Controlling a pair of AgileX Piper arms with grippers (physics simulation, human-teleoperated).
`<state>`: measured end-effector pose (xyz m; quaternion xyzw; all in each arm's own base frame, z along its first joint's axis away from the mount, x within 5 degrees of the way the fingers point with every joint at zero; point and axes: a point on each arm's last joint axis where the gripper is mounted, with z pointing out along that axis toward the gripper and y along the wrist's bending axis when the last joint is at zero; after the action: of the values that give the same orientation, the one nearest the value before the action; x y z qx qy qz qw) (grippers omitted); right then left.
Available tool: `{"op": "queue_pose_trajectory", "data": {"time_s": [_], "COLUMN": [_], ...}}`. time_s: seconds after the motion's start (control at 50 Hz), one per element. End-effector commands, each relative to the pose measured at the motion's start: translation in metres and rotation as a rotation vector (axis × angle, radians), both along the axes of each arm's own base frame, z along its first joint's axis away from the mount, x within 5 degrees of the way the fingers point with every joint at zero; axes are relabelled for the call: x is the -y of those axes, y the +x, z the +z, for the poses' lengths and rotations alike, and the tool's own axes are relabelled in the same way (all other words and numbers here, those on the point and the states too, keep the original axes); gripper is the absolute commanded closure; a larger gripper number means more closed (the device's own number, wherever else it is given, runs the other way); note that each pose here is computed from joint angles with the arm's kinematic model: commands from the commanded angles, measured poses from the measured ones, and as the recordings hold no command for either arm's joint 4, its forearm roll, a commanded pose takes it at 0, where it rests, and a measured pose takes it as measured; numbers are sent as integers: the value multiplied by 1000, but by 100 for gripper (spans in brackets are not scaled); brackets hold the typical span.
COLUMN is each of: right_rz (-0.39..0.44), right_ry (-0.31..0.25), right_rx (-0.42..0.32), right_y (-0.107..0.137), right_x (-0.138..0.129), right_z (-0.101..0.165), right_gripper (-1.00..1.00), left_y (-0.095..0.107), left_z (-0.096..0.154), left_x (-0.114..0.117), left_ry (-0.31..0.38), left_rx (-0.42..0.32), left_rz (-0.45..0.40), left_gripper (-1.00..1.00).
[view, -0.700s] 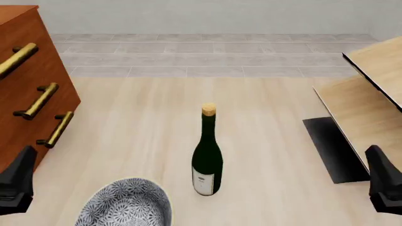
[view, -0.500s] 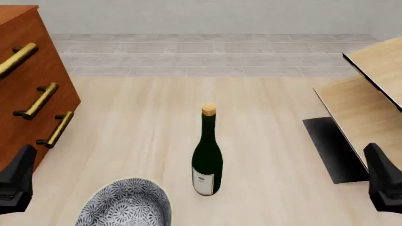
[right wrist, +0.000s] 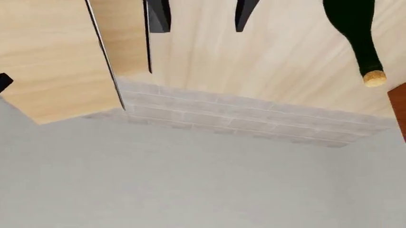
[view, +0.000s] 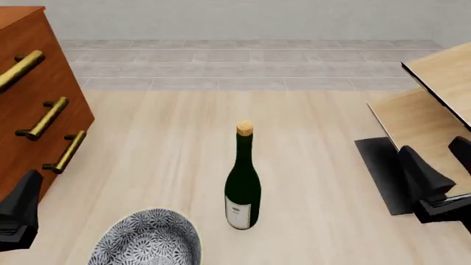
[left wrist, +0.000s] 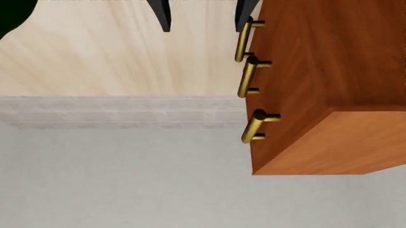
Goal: Put the wine bottle on the wine rack.
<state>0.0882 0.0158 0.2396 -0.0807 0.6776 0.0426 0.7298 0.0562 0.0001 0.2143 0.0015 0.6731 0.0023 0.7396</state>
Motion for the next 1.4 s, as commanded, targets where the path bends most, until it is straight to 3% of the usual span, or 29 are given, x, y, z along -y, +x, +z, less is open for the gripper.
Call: {"op": "queue_pose_trajectory", "data": {"time_s": [0.02,0.22,0.66,1.06,1.4], "right_rz": [88,161,320,455,498], "right_ry": [-18,-32,-12,-32,-41], "right_rx": [-15,-54,-97,-124,-124], "right_y": [15,25,35,38,43], "right_x": [-12,-24,-51,-76,-89], "right_z": [8,11,22,24,22], "right_gripper": [-100,-100,-100,-100,-100], "left_y": [0,0,0,1,0], "left_z": [-1,-2,-1,-2,-2], "left_x": [0,0,0,0,0], "left_ry": [9,41,35,37,31], "left_rx": [-10,-16,-4,-20,-21], "left_rz": [1,-1,-2,-2,10], "left_gripper": [-100,-100,-100,-100,-100]}}
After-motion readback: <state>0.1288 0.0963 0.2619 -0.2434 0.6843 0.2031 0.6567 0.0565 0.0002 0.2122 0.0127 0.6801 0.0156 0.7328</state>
